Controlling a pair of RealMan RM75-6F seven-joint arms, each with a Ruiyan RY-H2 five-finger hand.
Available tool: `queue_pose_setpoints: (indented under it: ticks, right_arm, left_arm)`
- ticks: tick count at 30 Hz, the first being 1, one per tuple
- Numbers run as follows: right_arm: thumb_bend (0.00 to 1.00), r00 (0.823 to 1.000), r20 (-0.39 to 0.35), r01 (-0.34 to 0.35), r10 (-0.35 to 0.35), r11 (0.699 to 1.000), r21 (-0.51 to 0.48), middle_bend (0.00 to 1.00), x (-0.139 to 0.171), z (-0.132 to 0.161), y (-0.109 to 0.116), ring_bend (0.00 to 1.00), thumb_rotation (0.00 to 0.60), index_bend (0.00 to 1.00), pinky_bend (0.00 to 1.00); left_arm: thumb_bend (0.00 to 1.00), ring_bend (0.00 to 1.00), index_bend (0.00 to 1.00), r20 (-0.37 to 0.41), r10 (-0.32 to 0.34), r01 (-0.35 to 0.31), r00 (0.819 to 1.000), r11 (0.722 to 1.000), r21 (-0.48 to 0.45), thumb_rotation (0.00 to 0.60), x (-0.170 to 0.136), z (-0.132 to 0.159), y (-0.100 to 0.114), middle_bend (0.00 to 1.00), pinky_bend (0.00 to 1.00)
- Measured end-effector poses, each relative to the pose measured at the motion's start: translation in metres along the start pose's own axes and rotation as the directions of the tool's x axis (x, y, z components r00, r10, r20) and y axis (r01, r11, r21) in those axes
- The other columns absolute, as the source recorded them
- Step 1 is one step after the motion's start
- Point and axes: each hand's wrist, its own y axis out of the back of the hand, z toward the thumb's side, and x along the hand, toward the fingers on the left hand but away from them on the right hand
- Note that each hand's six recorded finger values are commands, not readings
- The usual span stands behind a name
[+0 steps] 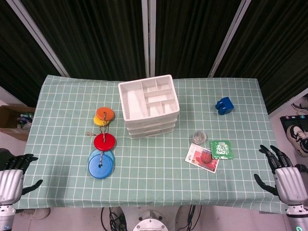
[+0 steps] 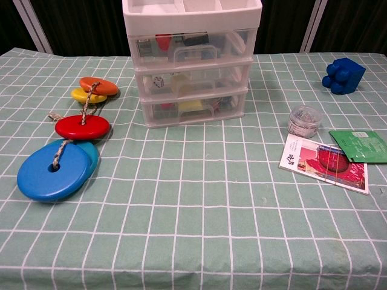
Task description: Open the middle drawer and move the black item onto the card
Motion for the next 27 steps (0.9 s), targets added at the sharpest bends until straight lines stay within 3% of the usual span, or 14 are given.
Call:
queue_pose_setpoints:
  ticks: [9, 13, 16, 19, 22, 27]
  right_arm:
    - [0.22, 0.999, -0.039, -0.013, 0.012, 0.999, -0.034, 0.23, -0.019, 0.012, -0.007, 0.08, 0.6, 0.04, 0.16]
    - [0.23, 0.994, -0.107, -0.05, 0.036, 0.989, -0.138, 0.39, -0.04, 0.032, -0.019, 0.24, 0.6, 0.04, 0.29]
    - [0.25, 0.982, -0.172, -0.117, 0.072, 0.956, -0.268, 0.51, -0.061, 0.053, -0.034, 0.36, 0.6, 0.04, 0.41]
    - [0.3, 0.963, -0.238, -0.22, 0.128, 0.883, -0.415, 0.59, -0.083, 0.076, -0.055, 0.43, 0.6, 0.05, 0.52]
    - [0.32, 0.934, -0.304, -0.333, 0.187, 0.763, -0.554, 0.63, -0.104, 0.103, -0.078, 0.46, 0.6, 0.06, 0.55]
    - [0.38, 0.87, -0.406, -0.493, 0.279, 0.492, -0.718, 0.72, -0.138, 0.159, -0.122, 0.54, 0.6, 0.07, 0.6]
  left_arm:
    - [0.0, 0.22, 0.31, 0.002, -0.003, 0.003, 1.0, 1.0, 0.006, 0.6, 0.005, 0.001, 0.002, 0.25, 0.21]
    - [0.0, 0.22, 0.31, 0.001, -0.004, 0.004, 1.0, 1.0, -0.001, 0.6, 0.006, 0.002, 0.001, 0.25, 0.21]
    - [0.0, 0.22, 0.31, 0.0, -0.009, 0.009, 1.0, 1.0, 0.0, 0.6, 0.005, 0.001, 0.001, 0.25, 0.21]
    - [0.0, 0.22, 0.31, -0.007, -0.011, 0.011, 1.0, 1.0, 0.001, 0.6, 0.003, -0.001, 0.002, 0.25, 0.21]
    - [0.0, 0.22, 0.31, -0.019, -0.011, 0.011, 1.0, 1.0, 0.001, 0.6, 0.002, -0.004, 0.004, 0.25, 0.21]
    - [0.0, 0.22, 0.31, -0.034, -0.017, 0.017, 0.999, 1.0, -0.004, 0.6, 0.0, -0.008, 0.003, 0.25, 0.21]
